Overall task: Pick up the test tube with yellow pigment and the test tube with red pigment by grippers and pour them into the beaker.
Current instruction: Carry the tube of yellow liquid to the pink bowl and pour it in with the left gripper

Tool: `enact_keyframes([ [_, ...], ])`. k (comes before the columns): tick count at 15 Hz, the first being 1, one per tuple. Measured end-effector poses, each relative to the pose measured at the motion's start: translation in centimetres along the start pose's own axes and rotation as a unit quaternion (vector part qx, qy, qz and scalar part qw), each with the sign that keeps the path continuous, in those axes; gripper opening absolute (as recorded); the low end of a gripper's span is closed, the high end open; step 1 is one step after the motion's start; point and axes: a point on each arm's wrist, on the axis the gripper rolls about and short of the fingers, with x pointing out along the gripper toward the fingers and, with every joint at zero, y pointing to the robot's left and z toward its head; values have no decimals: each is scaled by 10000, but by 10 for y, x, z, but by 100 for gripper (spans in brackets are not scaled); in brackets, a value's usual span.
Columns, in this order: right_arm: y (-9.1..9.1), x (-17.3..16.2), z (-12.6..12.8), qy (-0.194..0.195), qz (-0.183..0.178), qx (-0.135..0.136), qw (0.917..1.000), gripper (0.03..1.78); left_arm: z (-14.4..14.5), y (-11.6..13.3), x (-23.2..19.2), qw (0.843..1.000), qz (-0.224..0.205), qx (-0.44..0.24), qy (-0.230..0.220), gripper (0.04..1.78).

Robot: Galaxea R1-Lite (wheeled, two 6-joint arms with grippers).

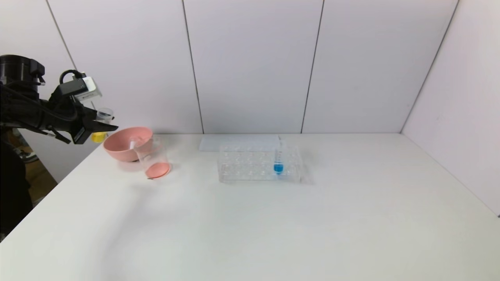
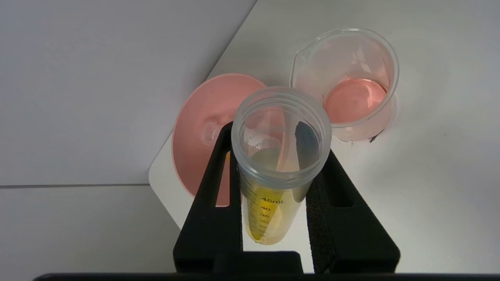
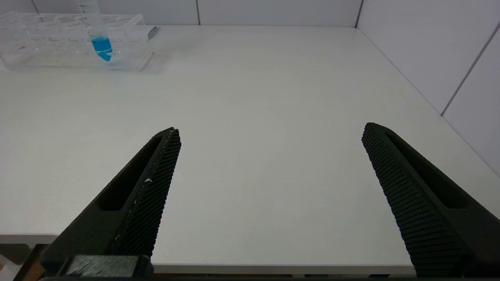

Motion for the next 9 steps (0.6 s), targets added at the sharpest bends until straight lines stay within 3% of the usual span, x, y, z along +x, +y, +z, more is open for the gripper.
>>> enact_keyframes([
  [9, 0, 0, 0, 0, -2, 0, 10000, 170, -4, -2, 14, 9996, -64, 222, 150, 47],
])
